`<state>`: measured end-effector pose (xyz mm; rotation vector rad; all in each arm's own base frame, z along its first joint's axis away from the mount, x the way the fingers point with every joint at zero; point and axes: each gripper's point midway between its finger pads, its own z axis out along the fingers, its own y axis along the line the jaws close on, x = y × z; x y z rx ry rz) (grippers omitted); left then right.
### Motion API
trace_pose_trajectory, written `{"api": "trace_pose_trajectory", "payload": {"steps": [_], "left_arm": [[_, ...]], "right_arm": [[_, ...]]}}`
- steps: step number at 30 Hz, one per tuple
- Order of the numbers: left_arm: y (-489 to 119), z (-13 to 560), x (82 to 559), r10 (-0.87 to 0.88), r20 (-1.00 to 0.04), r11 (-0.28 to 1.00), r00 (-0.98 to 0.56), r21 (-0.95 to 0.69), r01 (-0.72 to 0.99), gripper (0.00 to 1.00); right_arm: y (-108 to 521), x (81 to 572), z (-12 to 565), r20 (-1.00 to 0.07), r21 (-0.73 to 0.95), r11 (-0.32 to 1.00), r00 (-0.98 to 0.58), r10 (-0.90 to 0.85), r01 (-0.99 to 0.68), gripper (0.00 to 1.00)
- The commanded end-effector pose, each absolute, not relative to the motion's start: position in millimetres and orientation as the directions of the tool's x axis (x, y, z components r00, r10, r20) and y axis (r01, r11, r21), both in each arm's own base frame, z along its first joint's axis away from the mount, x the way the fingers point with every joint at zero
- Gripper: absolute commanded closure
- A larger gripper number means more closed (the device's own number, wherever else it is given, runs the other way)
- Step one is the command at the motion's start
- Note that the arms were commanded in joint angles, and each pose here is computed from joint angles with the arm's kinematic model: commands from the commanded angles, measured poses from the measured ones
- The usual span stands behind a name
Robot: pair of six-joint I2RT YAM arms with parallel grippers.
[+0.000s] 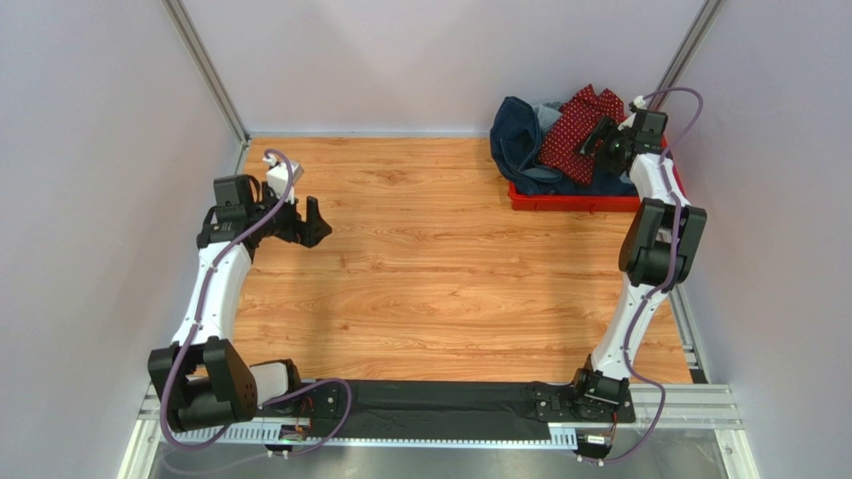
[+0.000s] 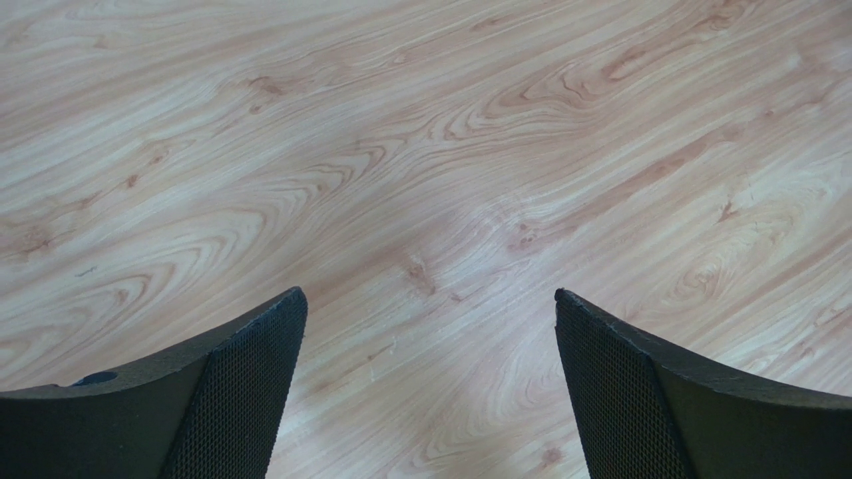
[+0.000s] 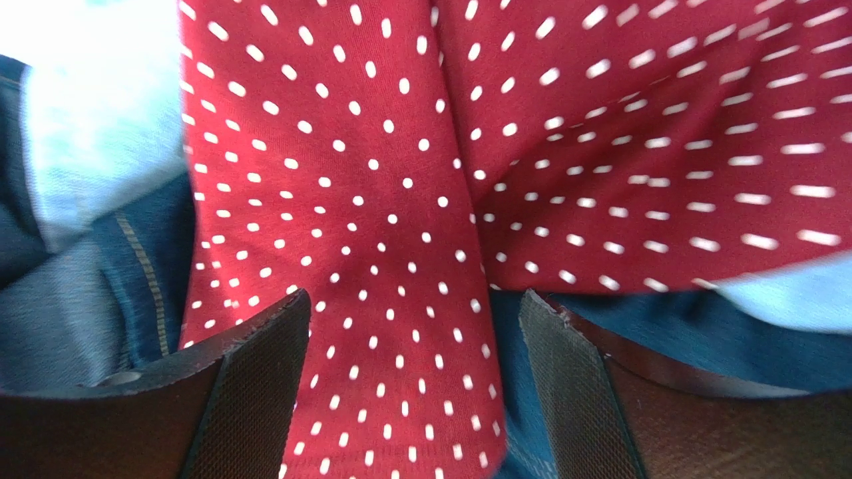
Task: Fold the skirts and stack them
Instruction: Pick up the skirt from the bin.
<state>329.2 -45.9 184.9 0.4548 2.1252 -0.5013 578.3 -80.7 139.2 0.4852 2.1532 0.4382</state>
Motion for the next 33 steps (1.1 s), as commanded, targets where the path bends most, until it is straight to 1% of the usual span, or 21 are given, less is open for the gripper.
{"api": "trace_pose_trajectory", "payload": {"steps": [1,3,4,5,7,8,13,14,16,17,19,21,24,25,26,28,29,30,32,33], "left_arm": [[-54,202,320,0.160,-0.848,0.828,-0.504,-0.162,0.536,0.01],[-55,202,318,0.164,-0.849,0.824,-0.503,-0.162,0.542,0.01],[-54,201,318,0.162,-0.847,0.826,-0.506,-0.164,0.539,0.01],[-55,201,318,0.161,-0.848,0.825,-0.505,-0.165,0.540,0.01],[-56,202,318,0.161,-0.848,0.821,-0.505,-0.169,0.545,0.01],[-57,201,317,0.162,-0.847,0.818,-0.506,-0.171,0.549,0.01],[-58,203,319,0.167,-0.849,0.813,-0.501,-0.170,0.558,0.01],[-58,203,319,0.167,-0.848,0.812,-0.503,-0.170,0.558,0.01],[-58,205,319,0.170,-0.852,0.810,-0.495,-0.165,0.562,0.01],[-58,206,319,0.173,-0.853,0.810,-0.492,-0.162,0.564,0.01],[-59,207,318,0.177,-0.855,0.807,-0.488,-0.158,0.569,0.01],[-59,210,317,0.181,-0.858,0.805,-0.481,-0.152,0.574,0.01],[-61,212,314,0.187,-0.859,0.796,-0.476,-0.152,0.586,0.01],[-61,212,313,0.189,-0.858,0.795,-0.478,-0.152,0.587,0.01],[-61,213,314,0.190,-0.859,0.795,-0.475,-0.149,0.588,0.01],[-59,215,314,0.191,-0.858,0.800,-0.477,-0.146,0.582,0.01],[-59,216,315,0.191,-0.857,0.804,-0.478,-0.143,0.577,0.01],[-56,220,316,0.195,-0.859,0.812,-0.474,-0.130,0.569,0.01],[-54,223,315,0.203,-0.858,0.818,-0.473,-0.117,0.563,0.01],[-52,225,316,0.208,-0.858,0.825,-0.469,-0.103,0.555,0.01]], "right_arm": [[-65,590,155,-0.661,0.539,0.833,-0.552,0.509,0.123,0.23],[-63,593,151,-0.650,0.553,0.824,-0.555,0.519,0.121,0.26],[-62,593,150,-0.651,0.558,0.823,-0.557,0.516,0.110,0.29],[-61,593,153,-0.654,0.560,0.822,-0.555,0.514,0.103,0.39],[-59,590,154,-0.653,0.562,0.821,-0.557,0.514,0.098,0.48],[-60,589,165,-0.668,0.556,0.826,-0.543,0.508,0.089,0.56],[-65,578,186,-0.729,0.491,0.865,-0.497,0.471,0.101,0.68],[-66,577,190,-0.739,0.479,0.872,-0.489,0.463,0.102,0.74],[-68,574,194,-0.757,0.448,0.887,-0.481,0.443,0.112,0.81],[-67,573,195,-0.759,0.440,0.891,-0.482,0.437,0.114,0.89],[-67,569,204,-0.773,0.417,0.901,-0.475,0.420,0.119,0.99],[-64,566,213,-0.785,0.398,0.909,-0.466,0.408,0.127,1.00],[-63,558,250,-0.827,0.367,0.918,-0.400,0.396,0.152,1.00],[-59,554,276,-0.850,0.364,0.919,-0.351,0.394,0.150,1.00],[-58,550,288,-0.857,0.369,0.918,-0.330,0.396,0.144,1.00],[-43,545,325,-0.881,0.380,0.921,-0.269,0.389,0.086,1.00],[-35,537,353,-0.895,0.386,0.921,-0.222,0.388,0.050,1.00],[-19,534,371,-0.905,0.383,0.924,-0.201,0.376,0.003,1.00],[3,518,426,-0.932,0.354,0.931,-0.114,0.344,-0.090,1.00],[26,511,445,-0.939,0.341,0.928,-0.092,0.331,-0.150,1.00]]}}
